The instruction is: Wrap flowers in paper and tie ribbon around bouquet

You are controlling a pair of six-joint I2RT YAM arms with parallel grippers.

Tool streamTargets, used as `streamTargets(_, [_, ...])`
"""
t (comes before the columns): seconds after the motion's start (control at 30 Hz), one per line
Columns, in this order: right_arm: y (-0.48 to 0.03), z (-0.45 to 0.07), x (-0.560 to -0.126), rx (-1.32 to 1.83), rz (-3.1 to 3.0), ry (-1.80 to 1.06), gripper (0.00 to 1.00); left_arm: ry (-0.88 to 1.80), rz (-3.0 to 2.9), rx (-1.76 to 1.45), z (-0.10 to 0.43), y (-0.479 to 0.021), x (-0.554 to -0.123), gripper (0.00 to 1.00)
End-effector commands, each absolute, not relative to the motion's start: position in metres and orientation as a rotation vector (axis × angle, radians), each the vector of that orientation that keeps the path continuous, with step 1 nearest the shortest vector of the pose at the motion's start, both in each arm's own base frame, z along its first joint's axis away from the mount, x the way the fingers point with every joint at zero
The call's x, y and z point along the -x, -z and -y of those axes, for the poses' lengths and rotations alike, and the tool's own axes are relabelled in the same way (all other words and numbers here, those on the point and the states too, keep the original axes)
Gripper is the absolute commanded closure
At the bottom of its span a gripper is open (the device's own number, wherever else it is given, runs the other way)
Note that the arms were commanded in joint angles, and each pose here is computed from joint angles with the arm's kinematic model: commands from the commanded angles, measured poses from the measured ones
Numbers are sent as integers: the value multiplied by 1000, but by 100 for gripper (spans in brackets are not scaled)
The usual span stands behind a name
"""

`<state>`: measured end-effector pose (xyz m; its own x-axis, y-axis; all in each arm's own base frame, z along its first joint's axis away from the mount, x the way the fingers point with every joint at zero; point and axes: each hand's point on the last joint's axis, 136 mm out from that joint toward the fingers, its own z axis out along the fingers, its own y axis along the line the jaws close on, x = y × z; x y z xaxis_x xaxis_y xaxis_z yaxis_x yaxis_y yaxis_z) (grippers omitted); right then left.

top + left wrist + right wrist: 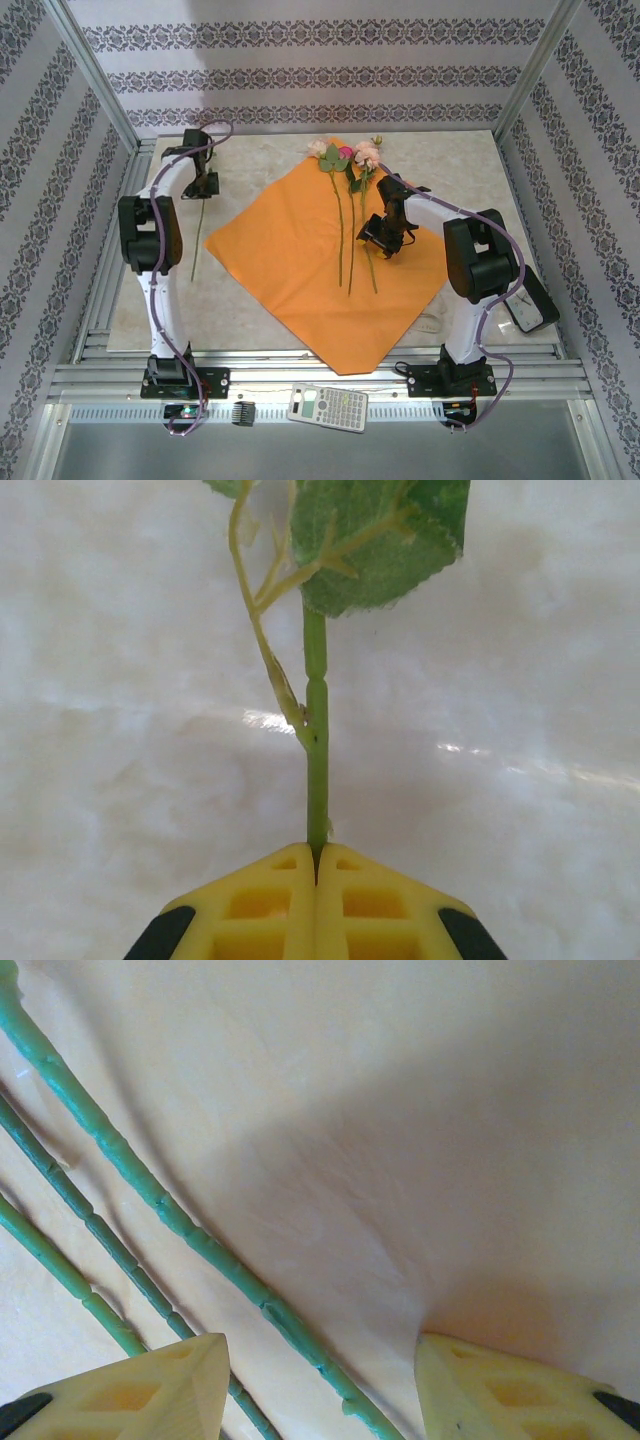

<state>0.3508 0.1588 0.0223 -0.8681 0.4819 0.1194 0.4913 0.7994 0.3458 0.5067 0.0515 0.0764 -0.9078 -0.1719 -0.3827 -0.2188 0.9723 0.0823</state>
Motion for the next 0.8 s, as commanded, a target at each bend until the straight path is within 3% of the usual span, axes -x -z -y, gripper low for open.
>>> streamTargets(0.0, [-19,-162,-346,779,2941,563,47,-187,-2571,315,-56,-144,-508,100])
streamTargets(0.17, [-19,-163,-345,780,2941,571,47,-5,-2488,387,-26,-195,-488,100])
streamTargets(0.4, [-25,-165,-347,774,2952,603,43,701,-2265,359,132,-250,-496,100])
streamTargets(0.6, [-44,-169,-358,778,2982,661,40,1001,-2175,315,250,-230,-516,100])
streamTargets(0.77, [-54,-172,-365,794,2990,703,38,1167,-2162,348,311,-192,-538,100])
